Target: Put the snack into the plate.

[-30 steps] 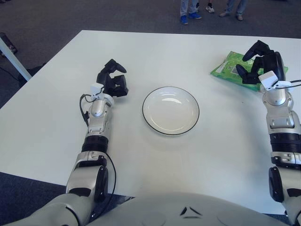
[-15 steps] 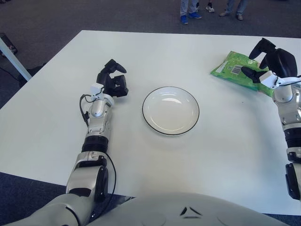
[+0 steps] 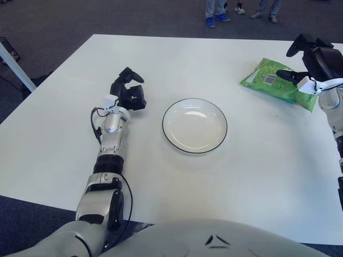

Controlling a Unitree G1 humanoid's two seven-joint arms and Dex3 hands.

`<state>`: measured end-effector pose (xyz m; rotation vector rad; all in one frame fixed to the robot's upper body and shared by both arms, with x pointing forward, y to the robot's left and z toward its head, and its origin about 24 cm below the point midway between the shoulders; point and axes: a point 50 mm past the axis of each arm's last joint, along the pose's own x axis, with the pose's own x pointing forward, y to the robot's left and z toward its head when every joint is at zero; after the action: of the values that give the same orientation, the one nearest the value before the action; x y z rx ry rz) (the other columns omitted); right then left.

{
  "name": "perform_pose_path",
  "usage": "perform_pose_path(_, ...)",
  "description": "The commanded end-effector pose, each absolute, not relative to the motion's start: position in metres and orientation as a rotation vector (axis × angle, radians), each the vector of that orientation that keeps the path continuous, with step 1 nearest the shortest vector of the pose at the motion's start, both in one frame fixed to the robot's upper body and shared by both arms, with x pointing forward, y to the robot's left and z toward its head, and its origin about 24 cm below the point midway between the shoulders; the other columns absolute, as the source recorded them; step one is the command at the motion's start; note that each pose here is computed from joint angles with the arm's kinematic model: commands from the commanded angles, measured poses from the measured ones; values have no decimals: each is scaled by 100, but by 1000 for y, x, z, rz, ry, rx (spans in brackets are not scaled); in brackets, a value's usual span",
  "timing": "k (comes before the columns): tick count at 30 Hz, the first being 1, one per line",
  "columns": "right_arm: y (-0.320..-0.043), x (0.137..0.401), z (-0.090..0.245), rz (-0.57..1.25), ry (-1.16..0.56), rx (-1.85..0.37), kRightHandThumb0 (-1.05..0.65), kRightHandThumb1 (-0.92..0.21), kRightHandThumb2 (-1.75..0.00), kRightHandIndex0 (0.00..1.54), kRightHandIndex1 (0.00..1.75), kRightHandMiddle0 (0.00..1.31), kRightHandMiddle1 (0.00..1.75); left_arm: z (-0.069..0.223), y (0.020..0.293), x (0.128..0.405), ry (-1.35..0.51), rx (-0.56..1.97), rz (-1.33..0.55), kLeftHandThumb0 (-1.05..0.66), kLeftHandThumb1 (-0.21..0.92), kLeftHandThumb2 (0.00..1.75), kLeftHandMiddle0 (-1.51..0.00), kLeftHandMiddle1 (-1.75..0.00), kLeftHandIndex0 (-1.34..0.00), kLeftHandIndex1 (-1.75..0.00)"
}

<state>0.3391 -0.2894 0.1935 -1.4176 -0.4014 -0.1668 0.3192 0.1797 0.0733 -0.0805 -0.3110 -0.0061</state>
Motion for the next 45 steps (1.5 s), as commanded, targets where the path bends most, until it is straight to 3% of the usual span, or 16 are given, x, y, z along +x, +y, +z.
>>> perform_pose_path(1, -294, 345, 201, -140, -380, -1469, -88, -92, -65, 13, 131, 0, 121, 27, 177, 297, -145, -125, 32, -49, 29, 135, -133, -175, -64, -175)
perform_pose_path(12, -302, 358, 199, -93, -304, -1510, -93, -92, -77, 2, 96, 0, 96, 27, 177, 297, -150, -125, 22, -49, 30, 134, -133, -175, -63, -175)
perform_pose_path(17, -304, 361, 199, -61, -266, -1534, -98, -92, -86, 0, 59, 0, 77, 27, 178, 297, -154, -123, 20, -49, 30, 134, -133, -175, -63, -175)
perform_pose_path(28, -302, 369, 190, 61, -156, -1521, -104, -92, -96, 0, 6, 0, 32, 28, 177, 298, -155, -125, 23, -49, 30, 134, -133, -175, -63, -175)
perform_pose_path(35, -303, 372, 180, 89, -83, -1518, -105, -92, -104, 0, 0, 0, 4, 28, 178, 298, -149, -128, 25, -49, 29, 134, -133, -175, -63, -175)
perform_pose_path(45, -302, 374, 172, 125, -12, -1465, -105, -92, -109, 0, 0, 0, 0, 29, 178, 296, -146, -126, 29, -49, 29, 134, -133, -175, -63, -175)
